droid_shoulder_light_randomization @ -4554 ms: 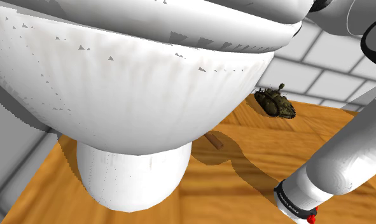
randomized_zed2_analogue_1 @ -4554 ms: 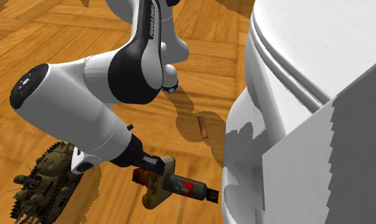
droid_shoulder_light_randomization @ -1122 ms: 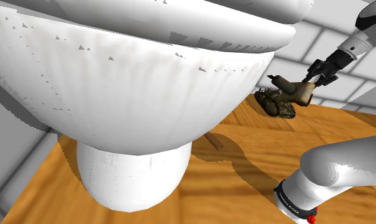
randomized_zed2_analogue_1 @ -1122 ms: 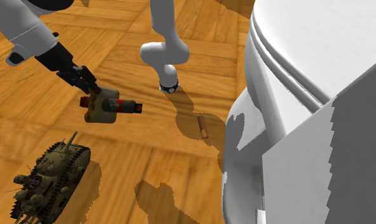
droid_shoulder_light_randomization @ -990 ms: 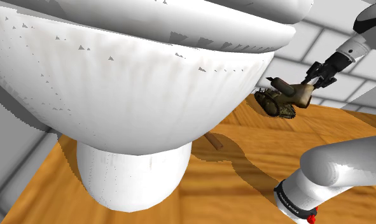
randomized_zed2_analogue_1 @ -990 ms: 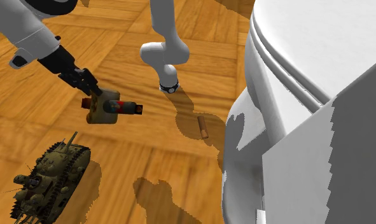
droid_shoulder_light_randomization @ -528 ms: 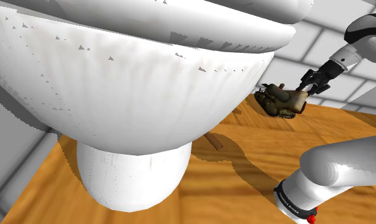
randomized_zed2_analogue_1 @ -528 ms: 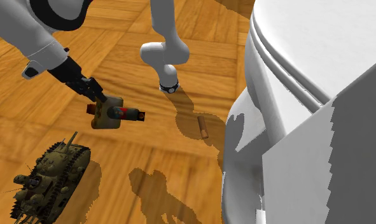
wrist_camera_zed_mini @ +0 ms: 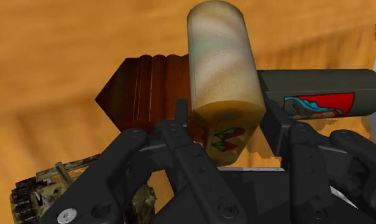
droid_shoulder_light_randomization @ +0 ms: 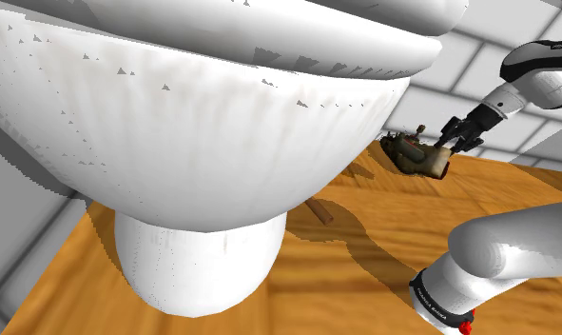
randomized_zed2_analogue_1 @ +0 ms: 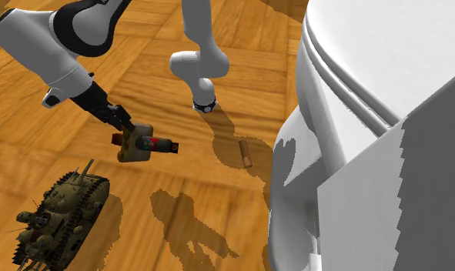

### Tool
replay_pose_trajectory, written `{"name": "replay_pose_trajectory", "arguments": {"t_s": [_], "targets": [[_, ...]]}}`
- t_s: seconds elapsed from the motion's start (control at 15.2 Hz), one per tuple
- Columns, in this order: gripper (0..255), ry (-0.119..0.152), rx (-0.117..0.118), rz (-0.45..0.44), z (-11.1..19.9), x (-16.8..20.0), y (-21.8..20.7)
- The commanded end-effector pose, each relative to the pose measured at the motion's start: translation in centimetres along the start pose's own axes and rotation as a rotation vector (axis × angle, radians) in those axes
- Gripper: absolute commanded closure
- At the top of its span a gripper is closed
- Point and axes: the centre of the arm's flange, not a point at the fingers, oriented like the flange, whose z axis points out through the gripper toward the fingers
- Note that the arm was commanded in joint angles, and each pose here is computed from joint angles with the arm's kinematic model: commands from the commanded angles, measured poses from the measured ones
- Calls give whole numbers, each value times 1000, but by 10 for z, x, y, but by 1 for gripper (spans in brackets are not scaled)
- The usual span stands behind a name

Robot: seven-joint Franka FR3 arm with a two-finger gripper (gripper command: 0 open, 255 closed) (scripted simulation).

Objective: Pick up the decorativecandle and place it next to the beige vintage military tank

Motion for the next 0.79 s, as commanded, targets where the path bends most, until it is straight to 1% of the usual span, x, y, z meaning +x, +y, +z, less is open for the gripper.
{"name": "replay_pose_trajectory", "arguments": {"t_s": [0.0,0.73], "targets": [[255,2,0,0,9,1,4],[255,2,0,0,64,2,24]]}}
